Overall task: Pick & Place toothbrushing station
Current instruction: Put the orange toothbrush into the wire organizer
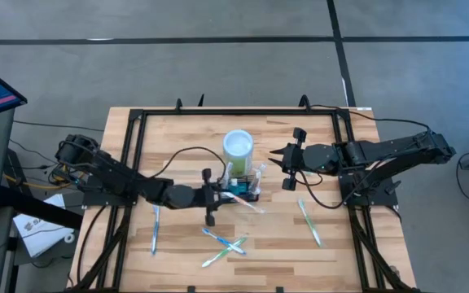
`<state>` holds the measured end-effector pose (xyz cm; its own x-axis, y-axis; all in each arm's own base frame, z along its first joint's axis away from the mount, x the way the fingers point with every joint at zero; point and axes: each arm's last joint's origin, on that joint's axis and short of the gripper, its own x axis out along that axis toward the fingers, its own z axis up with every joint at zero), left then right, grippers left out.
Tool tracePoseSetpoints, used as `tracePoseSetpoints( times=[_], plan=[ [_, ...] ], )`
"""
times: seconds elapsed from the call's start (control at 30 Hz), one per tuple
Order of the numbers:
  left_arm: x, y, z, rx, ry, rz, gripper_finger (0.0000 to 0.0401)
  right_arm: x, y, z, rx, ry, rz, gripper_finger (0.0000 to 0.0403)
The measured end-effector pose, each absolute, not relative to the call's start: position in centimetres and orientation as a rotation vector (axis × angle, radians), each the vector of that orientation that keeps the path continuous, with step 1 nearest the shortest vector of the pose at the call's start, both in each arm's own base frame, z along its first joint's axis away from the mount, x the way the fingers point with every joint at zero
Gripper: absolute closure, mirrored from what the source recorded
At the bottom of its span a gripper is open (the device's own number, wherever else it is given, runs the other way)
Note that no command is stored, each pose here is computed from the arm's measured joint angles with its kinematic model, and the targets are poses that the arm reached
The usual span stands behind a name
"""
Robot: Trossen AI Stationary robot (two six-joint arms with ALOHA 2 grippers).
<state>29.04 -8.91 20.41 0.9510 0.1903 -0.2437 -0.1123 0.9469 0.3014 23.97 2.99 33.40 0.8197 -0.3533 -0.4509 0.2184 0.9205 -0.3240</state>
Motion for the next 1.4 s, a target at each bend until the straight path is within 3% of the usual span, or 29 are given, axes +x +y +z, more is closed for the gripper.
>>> tracePoseSetpoints(
  times=[0.4,0.87,1.4],
  plan=[
    [31.7,-11.0,21.3,0.384,0.445,0.105,0.0308,24.0,3.0,33.4,-0.265,0.529,-0.308,0.0321],
    [34.3,-12.5,20.3,0.450,0.521,0.083,0.0222,24.0,3.0,33.4,-0.264,0.528,-0.308,0.0321],
    [36.1,-12.0,19.1,0.554,0.559,0.142,0.0229,24.0,3.0,33.4,-0.254,0.526,-0.311,0.0321]
  ],
)
